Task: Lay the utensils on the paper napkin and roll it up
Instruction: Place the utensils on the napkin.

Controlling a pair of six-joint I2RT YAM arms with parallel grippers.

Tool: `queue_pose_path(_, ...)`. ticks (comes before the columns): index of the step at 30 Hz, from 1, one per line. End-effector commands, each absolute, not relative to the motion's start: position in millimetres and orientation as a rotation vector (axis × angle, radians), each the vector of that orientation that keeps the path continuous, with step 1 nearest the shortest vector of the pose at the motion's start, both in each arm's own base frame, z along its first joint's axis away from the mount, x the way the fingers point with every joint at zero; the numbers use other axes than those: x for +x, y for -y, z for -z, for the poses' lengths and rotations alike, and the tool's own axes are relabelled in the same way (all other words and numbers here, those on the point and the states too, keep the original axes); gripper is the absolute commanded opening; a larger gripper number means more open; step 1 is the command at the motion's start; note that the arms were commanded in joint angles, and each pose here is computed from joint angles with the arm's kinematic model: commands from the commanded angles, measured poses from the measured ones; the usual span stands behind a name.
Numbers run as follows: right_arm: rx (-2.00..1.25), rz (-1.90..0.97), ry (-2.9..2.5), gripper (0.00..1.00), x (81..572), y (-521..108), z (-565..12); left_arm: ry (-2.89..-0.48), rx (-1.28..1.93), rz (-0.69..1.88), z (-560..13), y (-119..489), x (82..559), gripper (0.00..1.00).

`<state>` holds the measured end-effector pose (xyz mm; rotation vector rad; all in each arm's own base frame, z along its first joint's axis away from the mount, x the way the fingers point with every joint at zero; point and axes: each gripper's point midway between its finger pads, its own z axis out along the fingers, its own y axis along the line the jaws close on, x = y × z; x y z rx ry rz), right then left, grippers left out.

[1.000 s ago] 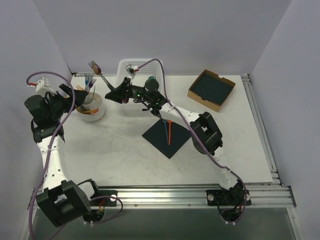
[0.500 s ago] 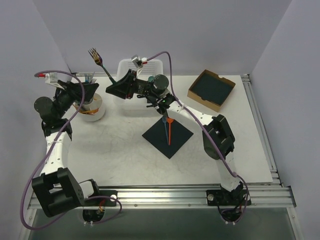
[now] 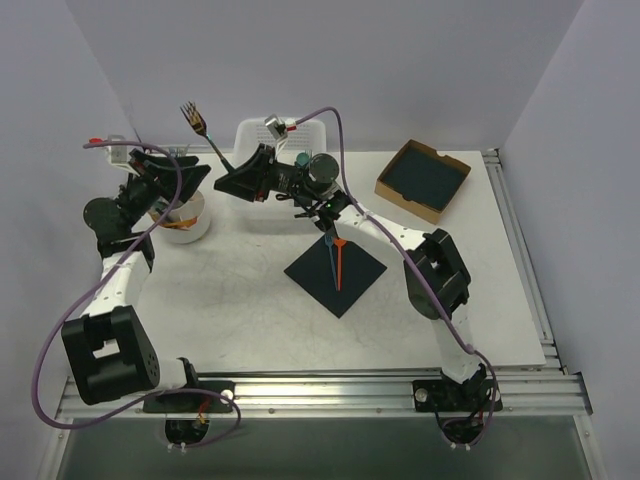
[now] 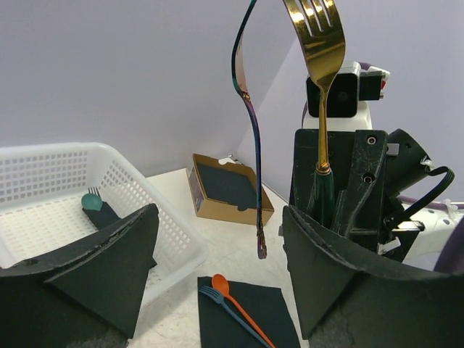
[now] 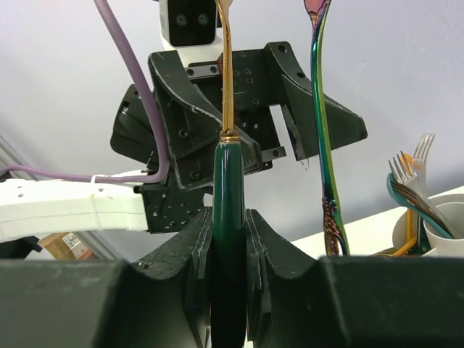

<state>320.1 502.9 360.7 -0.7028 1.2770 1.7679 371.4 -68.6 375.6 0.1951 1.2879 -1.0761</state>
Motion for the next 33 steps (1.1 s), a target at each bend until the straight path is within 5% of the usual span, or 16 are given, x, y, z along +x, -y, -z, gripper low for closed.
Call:
queue_pose_path(1, -0.745, -1.784, -1.020, 0.00, 292, -474, -435, -1.183, 0.302, 1.041, -410, 75, 363, 0.76)
queue_pose_path(33, -0.748, -1.823, -1.018, 0.00, 284, -482, -430, -1.087, 0.342, 1.164, -437, 105, 378, 0.65)
